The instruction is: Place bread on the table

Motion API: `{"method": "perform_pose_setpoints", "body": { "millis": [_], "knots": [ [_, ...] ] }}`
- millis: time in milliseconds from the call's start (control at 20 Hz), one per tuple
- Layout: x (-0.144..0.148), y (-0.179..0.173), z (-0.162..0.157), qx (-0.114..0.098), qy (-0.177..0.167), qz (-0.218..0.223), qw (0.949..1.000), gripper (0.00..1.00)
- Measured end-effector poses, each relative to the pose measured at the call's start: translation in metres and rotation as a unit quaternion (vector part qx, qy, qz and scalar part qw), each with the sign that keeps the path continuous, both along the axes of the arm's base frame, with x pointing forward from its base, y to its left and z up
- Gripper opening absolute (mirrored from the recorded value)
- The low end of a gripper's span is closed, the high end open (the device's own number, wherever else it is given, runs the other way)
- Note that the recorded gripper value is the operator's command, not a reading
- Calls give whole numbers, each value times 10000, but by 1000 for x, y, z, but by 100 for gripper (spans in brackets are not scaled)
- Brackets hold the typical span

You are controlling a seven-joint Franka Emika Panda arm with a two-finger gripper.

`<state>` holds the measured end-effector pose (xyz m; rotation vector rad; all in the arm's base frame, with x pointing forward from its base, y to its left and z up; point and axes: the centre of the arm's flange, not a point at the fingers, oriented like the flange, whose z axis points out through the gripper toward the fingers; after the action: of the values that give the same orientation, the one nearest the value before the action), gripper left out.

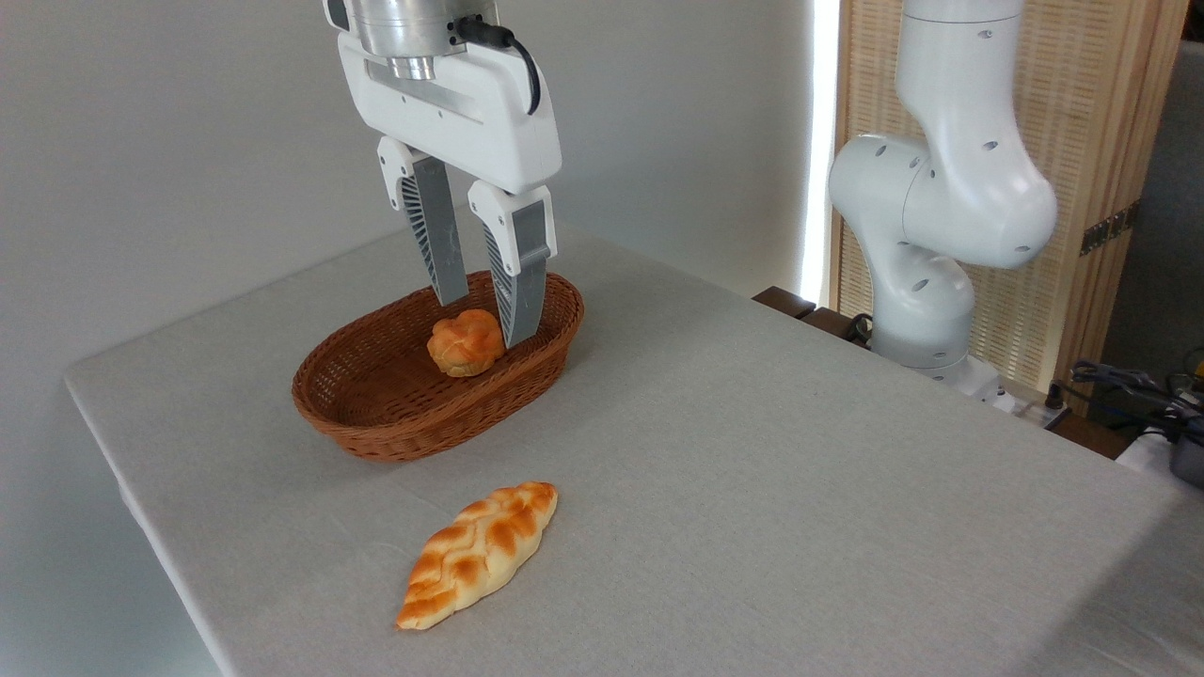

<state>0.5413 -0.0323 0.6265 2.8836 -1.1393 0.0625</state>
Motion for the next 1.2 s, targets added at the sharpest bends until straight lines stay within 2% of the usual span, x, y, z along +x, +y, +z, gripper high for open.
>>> {"method": "perform_pose_setpoints", "body": {
  "millis": [1200],
  "knots": [
    [2,2,-4,1,49,17,10000,100]
  ]
}}
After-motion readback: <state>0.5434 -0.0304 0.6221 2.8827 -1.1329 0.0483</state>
